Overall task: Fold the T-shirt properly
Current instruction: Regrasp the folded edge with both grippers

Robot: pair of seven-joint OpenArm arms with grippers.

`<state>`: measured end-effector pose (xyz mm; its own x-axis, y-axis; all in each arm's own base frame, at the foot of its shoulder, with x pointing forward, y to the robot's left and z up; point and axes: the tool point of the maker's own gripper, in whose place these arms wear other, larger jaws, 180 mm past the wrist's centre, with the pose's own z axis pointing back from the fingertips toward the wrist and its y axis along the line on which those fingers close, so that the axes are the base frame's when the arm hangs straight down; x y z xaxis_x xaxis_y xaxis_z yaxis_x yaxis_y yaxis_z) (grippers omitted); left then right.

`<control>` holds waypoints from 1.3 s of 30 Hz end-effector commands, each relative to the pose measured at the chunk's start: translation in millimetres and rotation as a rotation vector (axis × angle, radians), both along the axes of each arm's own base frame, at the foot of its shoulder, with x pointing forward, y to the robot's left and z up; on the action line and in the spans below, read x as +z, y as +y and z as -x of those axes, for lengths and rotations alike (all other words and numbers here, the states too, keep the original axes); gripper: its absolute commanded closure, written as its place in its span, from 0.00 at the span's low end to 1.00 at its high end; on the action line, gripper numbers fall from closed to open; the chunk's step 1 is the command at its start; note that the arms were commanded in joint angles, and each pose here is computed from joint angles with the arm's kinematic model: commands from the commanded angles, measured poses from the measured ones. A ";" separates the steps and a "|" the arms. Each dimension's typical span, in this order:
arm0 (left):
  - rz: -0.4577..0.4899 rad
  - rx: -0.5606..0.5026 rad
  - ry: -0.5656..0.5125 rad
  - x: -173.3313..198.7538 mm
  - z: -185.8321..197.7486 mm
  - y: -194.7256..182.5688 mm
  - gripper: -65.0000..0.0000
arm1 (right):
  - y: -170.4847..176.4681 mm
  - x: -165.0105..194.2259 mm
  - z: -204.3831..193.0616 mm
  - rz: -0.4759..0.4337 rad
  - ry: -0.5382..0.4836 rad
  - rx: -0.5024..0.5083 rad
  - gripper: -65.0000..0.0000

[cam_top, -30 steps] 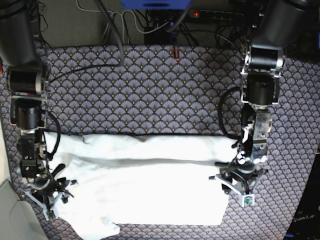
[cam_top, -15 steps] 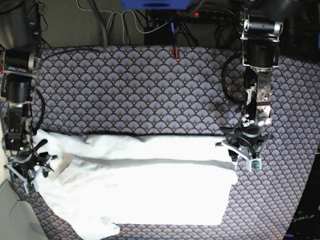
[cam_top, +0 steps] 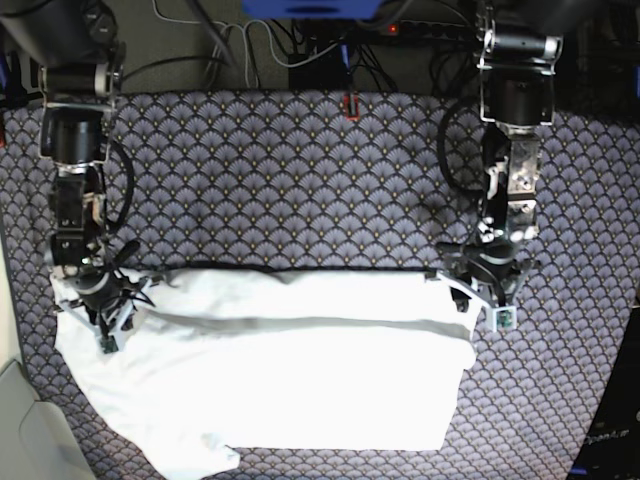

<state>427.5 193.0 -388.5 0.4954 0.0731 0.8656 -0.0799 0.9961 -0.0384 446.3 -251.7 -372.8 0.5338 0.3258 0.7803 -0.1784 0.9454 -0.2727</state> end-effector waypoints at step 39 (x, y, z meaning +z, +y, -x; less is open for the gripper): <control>0.011 0.027 -0.029 7.9 -29.9 7.7 0.19 | -44.9 23.2 0.6 0.077 -0.042 -0.033 0.65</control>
